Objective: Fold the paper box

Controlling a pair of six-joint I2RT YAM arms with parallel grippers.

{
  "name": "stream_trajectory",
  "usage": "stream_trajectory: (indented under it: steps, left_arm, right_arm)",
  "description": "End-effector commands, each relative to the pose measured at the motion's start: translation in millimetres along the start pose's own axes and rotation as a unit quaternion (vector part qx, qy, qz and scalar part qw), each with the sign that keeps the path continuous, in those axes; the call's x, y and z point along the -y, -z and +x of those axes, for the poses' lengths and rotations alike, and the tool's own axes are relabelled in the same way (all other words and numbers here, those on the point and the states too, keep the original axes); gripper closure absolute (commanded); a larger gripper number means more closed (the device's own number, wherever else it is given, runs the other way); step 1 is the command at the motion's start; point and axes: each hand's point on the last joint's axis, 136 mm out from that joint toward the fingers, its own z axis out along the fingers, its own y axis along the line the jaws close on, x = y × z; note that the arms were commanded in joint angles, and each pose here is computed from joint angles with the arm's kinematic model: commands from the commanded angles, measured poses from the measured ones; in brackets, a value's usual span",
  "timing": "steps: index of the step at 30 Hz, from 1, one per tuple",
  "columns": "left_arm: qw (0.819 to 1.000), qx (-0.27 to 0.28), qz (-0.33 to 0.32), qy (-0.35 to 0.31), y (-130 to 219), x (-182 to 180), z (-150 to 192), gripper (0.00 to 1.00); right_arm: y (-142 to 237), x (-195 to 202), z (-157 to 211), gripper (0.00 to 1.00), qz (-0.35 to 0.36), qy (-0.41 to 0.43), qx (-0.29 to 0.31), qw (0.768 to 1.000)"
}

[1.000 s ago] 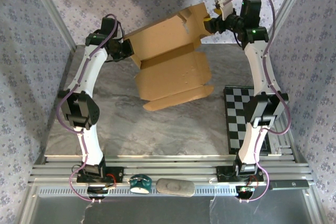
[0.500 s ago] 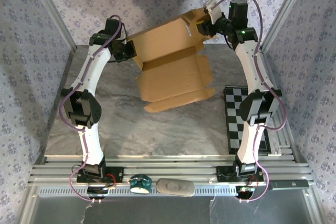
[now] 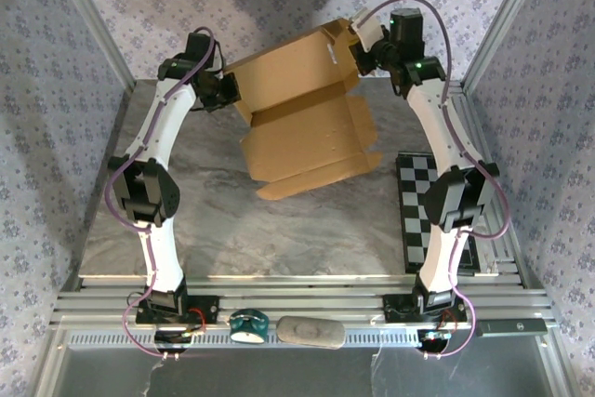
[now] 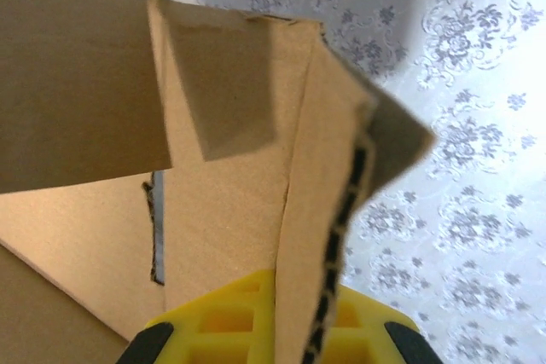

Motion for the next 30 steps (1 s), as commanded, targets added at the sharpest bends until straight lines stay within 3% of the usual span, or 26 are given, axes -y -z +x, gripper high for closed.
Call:
stream_trajectory:
  steps: [1, 6, 11, 13, 18, 30]
  left_arm:
    - [0.999, 0.012, 0.029, 0.004, 13.5, 18.3, -9.0, 1.0]
    - [0.999, 0.009, 0.038, 0.01, 13.0, 24.8, -7.9, 1.0]
    - [0.999, 0.007, 0.044, 0.012, 13.2, 29.6, -7.8, 1.0]
    - [0.999, 0.008, 0.045, 0.013, 13.8, 30.1, -8.1, 1.0]
    - [0.999, 0.007, 0.039, 0.01, 15.2, 28.0, -7.1, 1.0]
    - [0.999, 0.005, 0.043, 0.02, 14.7, 29.3, -6.9, 1.0]
  right_arm:
    - [9.3, 9.7, -12.3, 1.0, 0.111, 0.013, -0.013, 0.994]
    - [13.3, 4.5, -20.1, 1.0, 0.279, 0.017, -0.033, 0.96]
    - [18.6, -1.1, -22.4, 1.0, 0.369, -0.043, -0.053, 0.927]
    - [17.5, -7.3, -22.7, 1.0, 0.38, -0.063, -0.055, 0.921]
    - [4.4, -33.2, -31.7, 1.0, 0.343, -0.062, -0.042, 0.936]
    - [13.3, -18.5, -27.7, 1.0, 0.383, -0.052, -0.056, 0.921]
